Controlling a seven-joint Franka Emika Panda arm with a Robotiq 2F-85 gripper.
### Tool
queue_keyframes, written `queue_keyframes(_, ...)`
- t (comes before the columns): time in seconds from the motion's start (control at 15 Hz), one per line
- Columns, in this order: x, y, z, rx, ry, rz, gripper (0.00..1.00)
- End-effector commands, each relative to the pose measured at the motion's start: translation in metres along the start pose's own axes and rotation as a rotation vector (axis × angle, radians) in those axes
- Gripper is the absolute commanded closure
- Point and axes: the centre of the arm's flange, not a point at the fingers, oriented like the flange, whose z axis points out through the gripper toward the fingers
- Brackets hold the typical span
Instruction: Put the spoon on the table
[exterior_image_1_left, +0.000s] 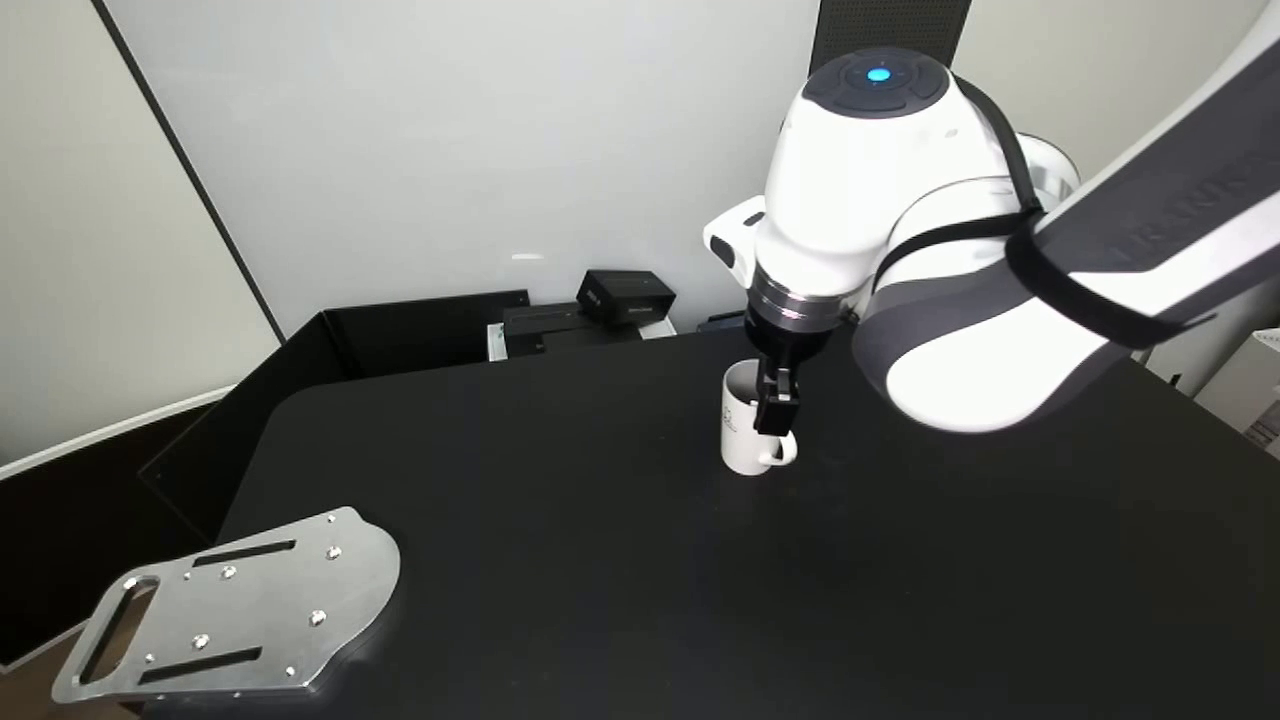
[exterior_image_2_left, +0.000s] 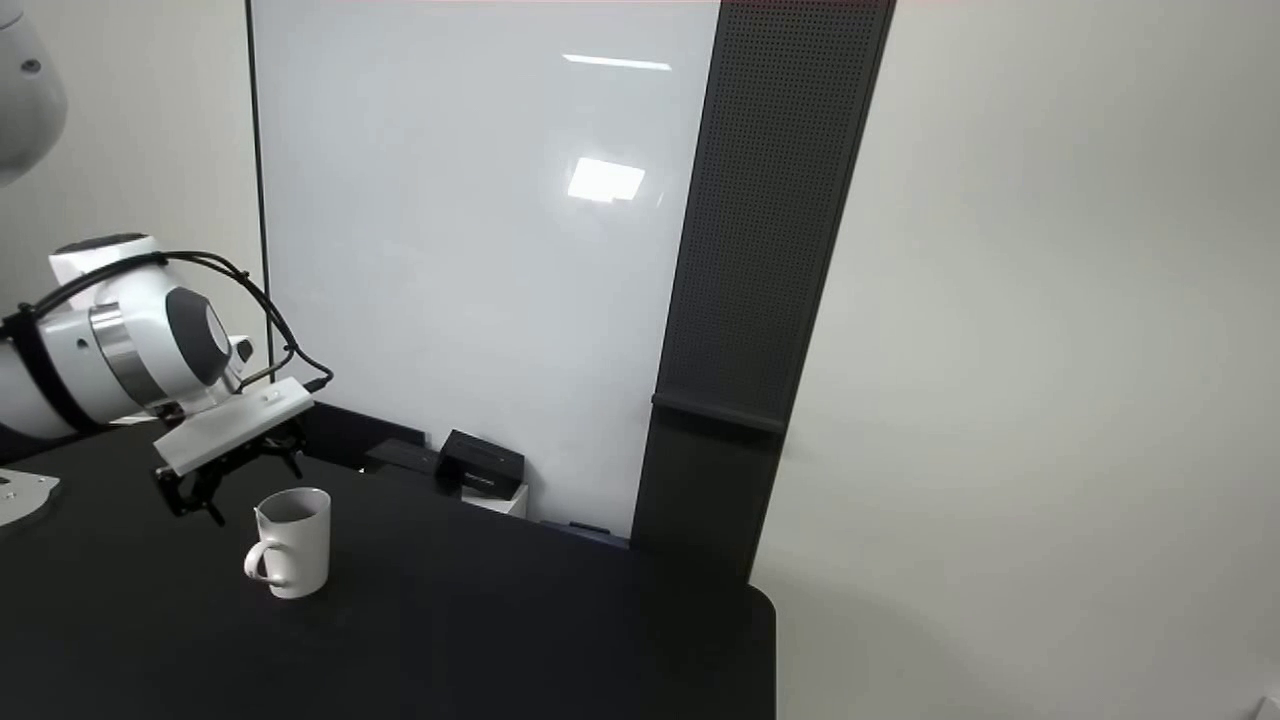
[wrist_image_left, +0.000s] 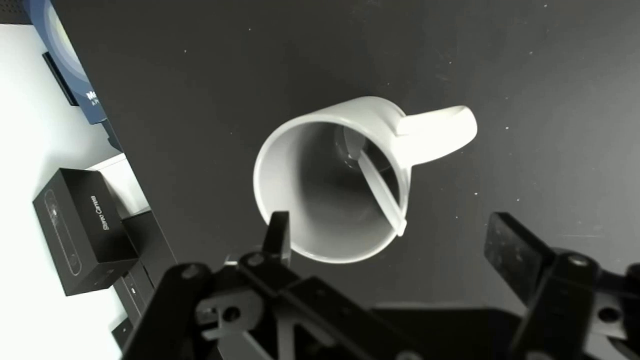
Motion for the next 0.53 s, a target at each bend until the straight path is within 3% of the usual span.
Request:
queue_keyframes(0.0,0.0037,0.0027,0.0059,-0.032,-0.004,0.022,0.00)
queue_keyframes(0.07,0.0035,0.0031,0.0061,-0.033,-0.004,0.023,0.00)
queue_keyframes(0.13,0.0038,0.0035,0.0061,-0.035,-0.005,0.026,0.25)
queue_keyframes(0.27,0.0045,0.0033,0.0068,-0.036,-0.006,0.024,0.32)
queue_keyframes(0.47,0.0050,0.0033,0.0075,-0.036,-0.007,0.029,0.55)
